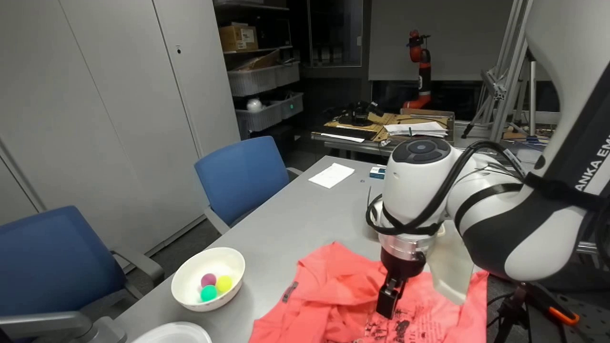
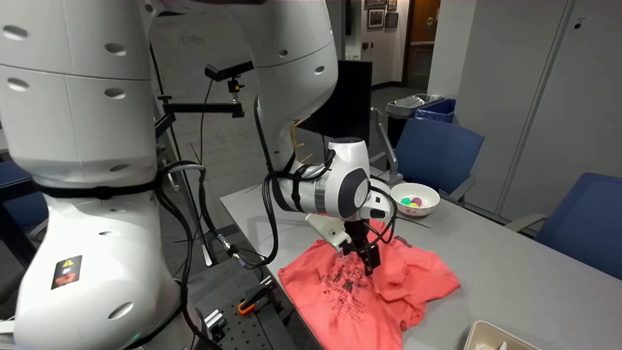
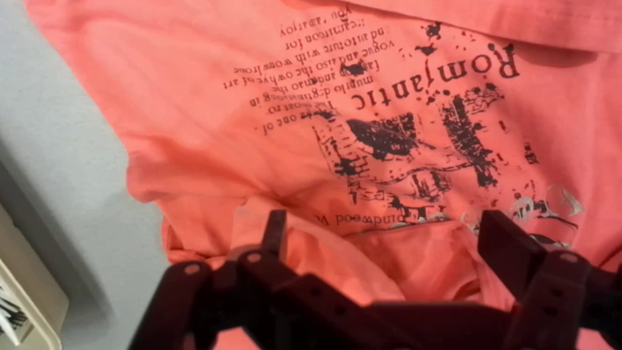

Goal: Unfold the shirt

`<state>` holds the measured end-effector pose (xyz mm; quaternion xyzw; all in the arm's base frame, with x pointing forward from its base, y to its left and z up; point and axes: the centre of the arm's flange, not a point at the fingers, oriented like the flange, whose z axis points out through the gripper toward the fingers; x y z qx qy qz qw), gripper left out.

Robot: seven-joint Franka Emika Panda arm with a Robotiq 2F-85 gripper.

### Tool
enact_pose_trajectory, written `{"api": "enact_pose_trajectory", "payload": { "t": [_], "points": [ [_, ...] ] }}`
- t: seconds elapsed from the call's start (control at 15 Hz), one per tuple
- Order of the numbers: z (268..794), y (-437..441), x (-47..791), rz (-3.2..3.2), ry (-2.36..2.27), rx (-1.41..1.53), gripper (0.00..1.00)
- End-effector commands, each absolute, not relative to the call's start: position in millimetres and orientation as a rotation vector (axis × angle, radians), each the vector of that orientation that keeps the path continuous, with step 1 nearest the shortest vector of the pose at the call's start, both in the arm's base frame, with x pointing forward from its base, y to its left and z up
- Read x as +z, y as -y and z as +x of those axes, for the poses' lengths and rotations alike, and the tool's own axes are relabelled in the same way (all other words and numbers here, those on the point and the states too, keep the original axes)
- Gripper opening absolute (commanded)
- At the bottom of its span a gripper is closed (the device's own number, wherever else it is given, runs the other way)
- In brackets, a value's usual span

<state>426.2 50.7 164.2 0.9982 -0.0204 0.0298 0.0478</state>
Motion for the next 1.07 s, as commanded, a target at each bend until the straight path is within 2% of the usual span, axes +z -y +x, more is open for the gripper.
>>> {"api": "enact_pose_trajectory", "payload": {
  "t": [0.0, 0.47, 1.0],
  "points": [
    [450.4, -66.7, 152.6, 3.057, 0.068, 0.092, 1.0],
    [492.0, -74.8, 108.3, 3.085, 0.048, 0.075, 1.0],
    [513.3, -121.7, 67.3, 3.12, -0.056, 0.008, 1.0]
  ]
}}
